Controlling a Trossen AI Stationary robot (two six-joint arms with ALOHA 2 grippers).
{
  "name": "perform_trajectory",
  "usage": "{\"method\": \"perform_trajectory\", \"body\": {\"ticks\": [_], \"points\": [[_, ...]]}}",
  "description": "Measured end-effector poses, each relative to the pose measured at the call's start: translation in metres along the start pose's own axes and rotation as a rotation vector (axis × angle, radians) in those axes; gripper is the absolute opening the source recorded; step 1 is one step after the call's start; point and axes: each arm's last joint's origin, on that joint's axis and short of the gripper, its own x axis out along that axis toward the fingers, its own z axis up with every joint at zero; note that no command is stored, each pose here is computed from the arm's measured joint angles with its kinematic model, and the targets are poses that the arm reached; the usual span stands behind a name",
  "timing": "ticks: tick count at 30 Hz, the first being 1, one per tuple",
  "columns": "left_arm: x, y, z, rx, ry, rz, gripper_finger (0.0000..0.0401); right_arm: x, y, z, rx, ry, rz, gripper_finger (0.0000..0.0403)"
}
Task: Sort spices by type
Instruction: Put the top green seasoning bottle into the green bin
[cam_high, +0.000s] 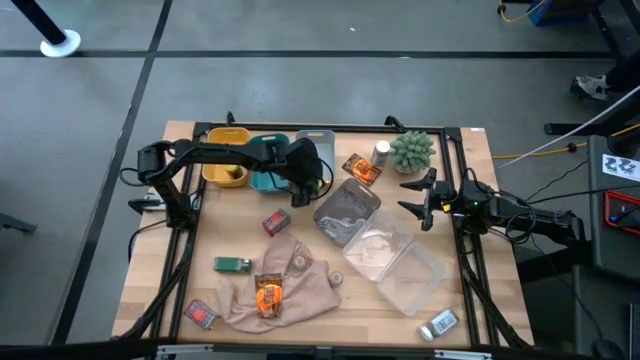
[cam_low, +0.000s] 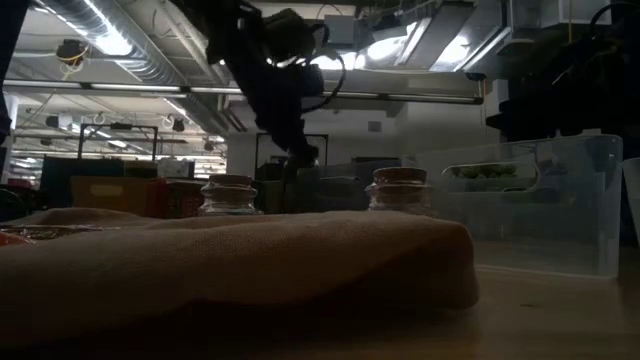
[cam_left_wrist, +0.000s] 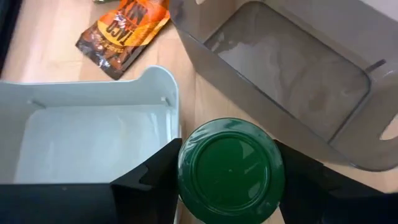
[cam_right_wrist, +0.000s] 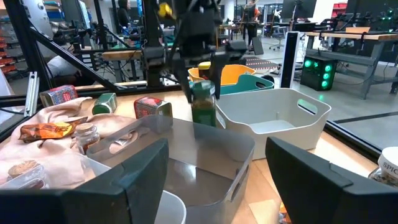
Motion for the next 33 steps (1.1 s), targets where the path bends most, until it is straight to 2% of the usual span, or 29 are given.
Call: {"method": "perform_trajectory", "body": {"ticks": [14,25,29,33], "points": [[-0.06,0.022,0.039,-0.1,0.011,0.025,0.019,0.0,0.0,0.0,0.0,0.001,0.0,0.0269],[-0.113,0.032,0.022,-0.221,0.033,0.082,0.0192,0.0,0.0,0.0,0.0,0.001,0.0,0.0269],[-0.112,0.036,0.016,-0.248,0.074,0.087,0.0194,0.0,0.0,0.0,0.0,0.001,0.0,0.0269],[-0.099,0.037,0.003,-0.262,0.118,0.083,0.0195,0.0,0.0,0.0,0.0,0.001,0.0,0.0269]]}}
